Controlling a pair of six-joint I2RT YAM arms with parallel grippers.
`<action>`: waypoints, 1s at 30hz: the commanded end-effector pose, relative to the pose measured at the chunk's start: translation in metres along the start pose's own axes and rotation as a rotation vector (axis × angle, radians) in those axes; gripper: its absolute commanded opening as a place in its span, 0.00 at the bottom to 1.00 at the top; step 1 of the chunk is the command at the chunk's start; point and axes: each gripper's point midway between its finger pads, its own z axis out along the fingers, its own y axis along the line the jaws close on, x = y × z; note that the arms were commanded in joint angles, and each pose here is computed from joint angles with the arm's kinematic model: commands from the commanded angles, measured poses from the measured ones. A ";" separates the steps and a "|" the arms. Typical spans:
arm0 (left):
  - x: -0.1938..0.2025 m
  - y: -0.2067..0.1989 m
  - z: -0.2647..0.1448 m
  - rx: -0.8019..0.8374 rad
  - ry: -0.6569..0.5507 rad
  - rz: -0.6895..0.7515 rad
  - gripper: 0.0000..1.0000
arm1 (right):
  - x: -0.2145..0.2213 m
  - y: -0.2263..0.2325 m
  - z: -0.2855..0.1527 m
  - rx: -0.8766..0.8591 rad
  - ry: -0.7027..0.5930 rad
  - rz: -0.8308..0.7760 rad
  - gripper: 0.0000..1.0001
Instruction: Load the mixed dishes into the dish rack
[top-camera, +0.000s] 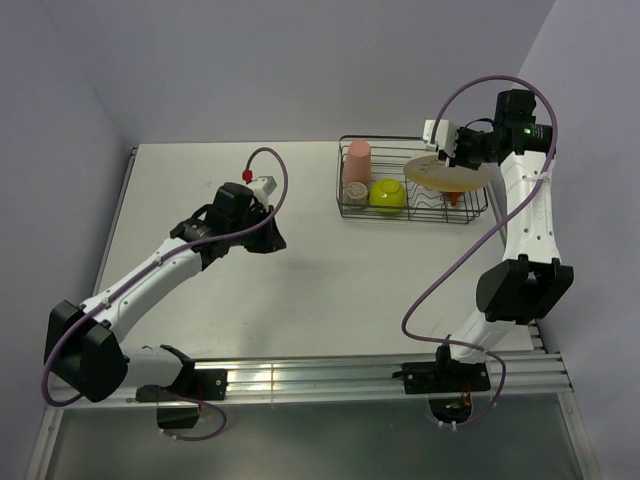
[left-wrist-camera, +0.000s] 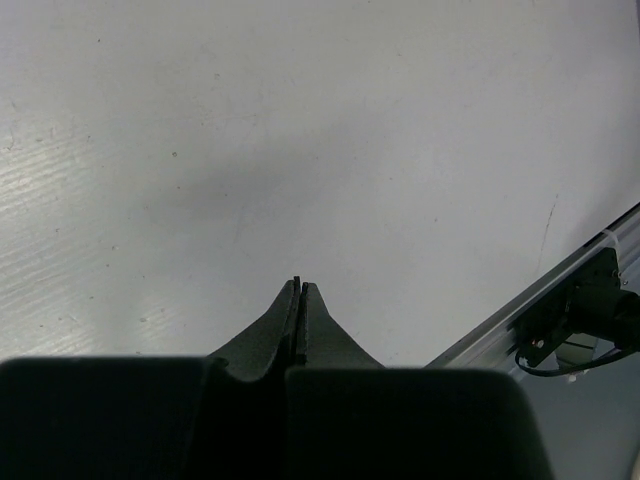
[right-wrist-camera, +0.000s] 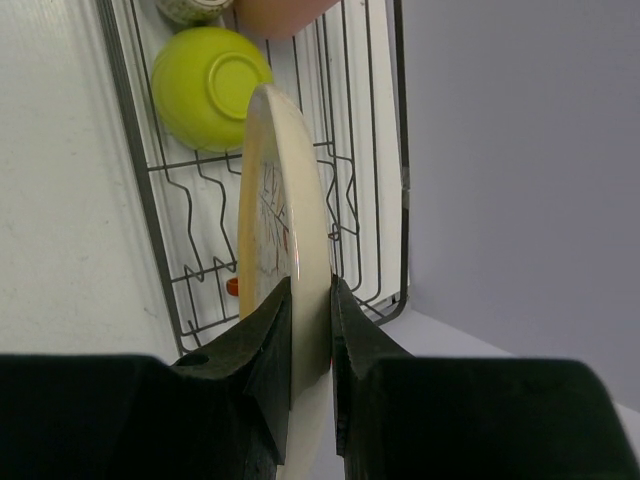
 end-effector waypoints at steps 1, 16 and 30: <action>-0.014 -0.011 0.003 0.058 -0.041 0.023 0.00 | -0.022 -0.042 -0.023 0.135 -0.038 -0.174 0.00; 0.003 -0.004 0.014 0.074 0.012 0.000 0.00 | -0.012 -0.028 -0.006 0.108 -0.001 -0.142 0.00; 0.008 0.001 0.020 0.077 0.025 -0.023 0.00 | -0.011 -0.018 0.005 0.047 0.012 -0.131 0.00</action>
